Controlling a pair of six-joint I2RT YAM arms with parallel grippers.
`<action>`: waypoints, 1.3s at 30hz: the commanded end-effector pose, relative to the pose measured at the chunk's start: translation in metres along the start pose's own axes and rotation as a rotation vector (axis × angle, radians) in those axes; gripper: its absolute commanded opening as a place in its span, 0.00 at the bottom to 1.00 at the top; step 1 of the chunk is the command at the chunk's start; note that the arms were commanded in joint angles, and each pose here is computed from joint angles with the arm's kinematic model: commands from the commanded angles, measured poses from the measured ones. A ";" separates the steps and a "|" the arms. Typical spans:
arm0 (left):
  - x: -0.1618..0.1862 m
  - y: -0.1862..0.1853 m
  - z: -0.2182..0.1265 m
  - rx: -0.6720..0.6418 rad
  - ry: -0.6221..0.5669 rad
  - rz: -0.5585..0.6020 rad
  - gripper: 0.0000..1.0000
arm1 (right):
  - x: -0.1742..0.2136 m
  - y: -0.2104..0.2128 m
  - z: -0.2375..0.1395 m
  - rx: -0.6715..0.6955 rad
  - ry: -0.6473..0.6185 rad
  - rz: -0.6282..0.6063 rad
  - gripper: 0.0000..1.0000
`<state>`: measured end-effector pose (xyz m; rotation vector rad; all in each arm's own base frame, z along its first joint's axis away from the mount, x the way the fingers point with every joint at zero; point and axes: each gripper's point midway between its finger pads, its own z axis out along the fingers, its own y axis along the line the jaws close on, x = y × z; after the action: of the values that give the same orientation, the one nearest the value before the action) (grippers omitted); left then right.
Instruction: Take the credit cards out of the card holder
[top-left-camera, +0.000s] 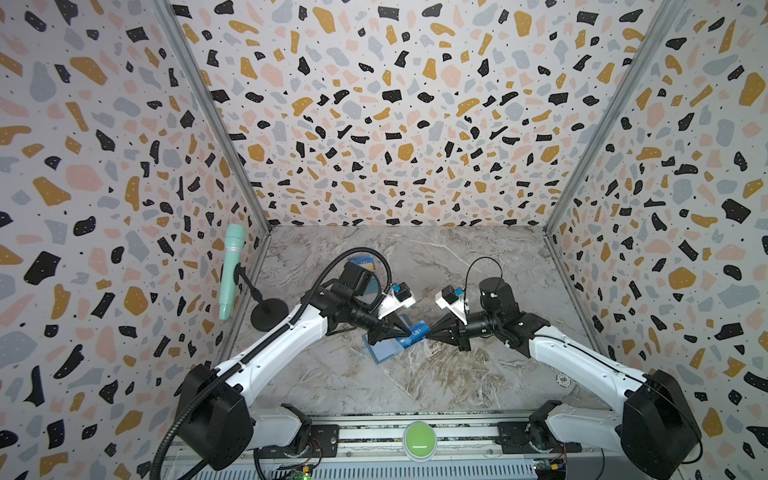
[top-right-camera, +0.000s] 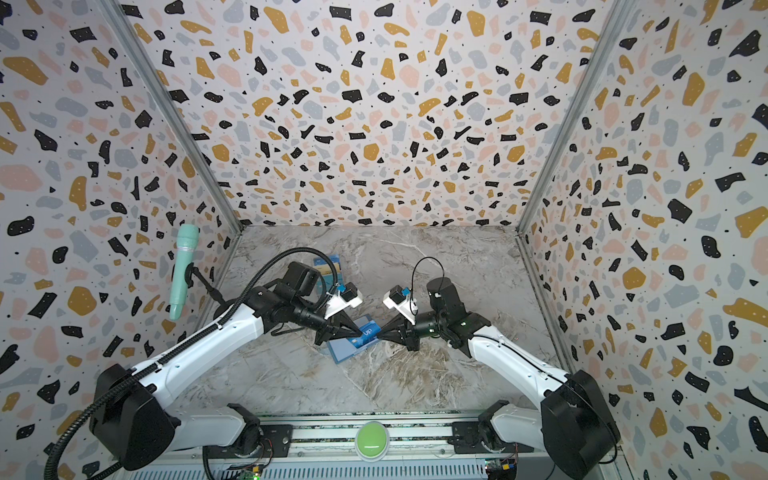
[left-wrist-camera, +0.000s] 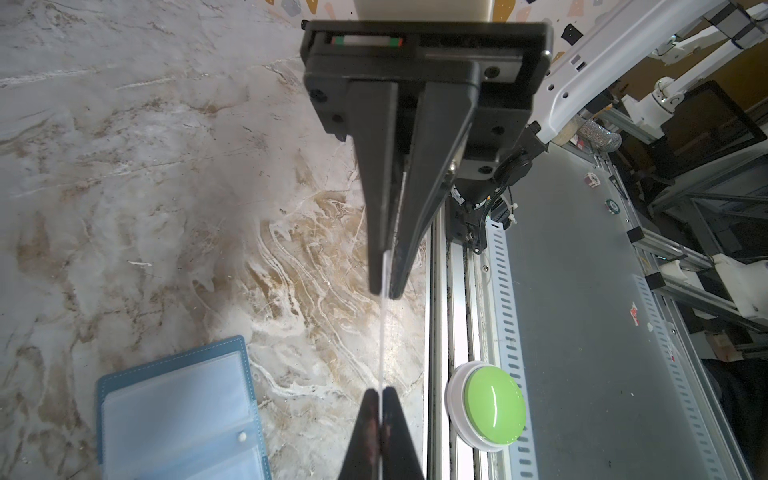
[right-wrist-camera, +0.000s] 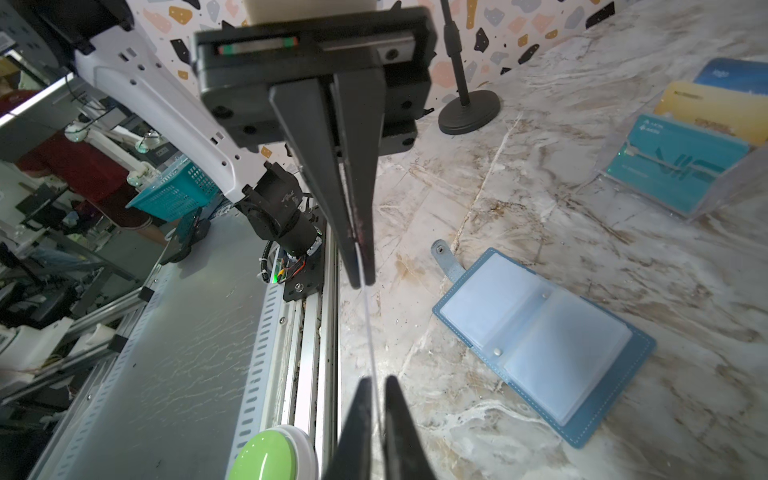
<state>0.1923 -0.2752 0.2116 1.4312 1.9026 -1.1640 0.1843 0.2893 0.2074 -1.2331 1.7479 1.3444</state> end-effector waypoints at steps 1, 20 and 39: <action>-0.019 0.002 -0.013 -0.071 -0.036 0.082 0.00 | -0.018 -0.003 -0.005 0.051 -0.019 -0.033 0.36; -0.013 0.173 -0.111 -0.561 0.391 0.283 0.00 | -0.025 -0.023 -0.038 0.315 -0.122 -0.017 0.59; 0.019 0.319 -0.123 -0.548 0.586 0.239 0.00 | -0.020 -0.033 -0.043 0.384 -0.129 0.001 0.61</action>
<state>0.5015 -0.1437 0.1579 1.6717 2.0802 -0.0714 0.2220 0.2568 0.2176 -0.9387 1.8341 1.0354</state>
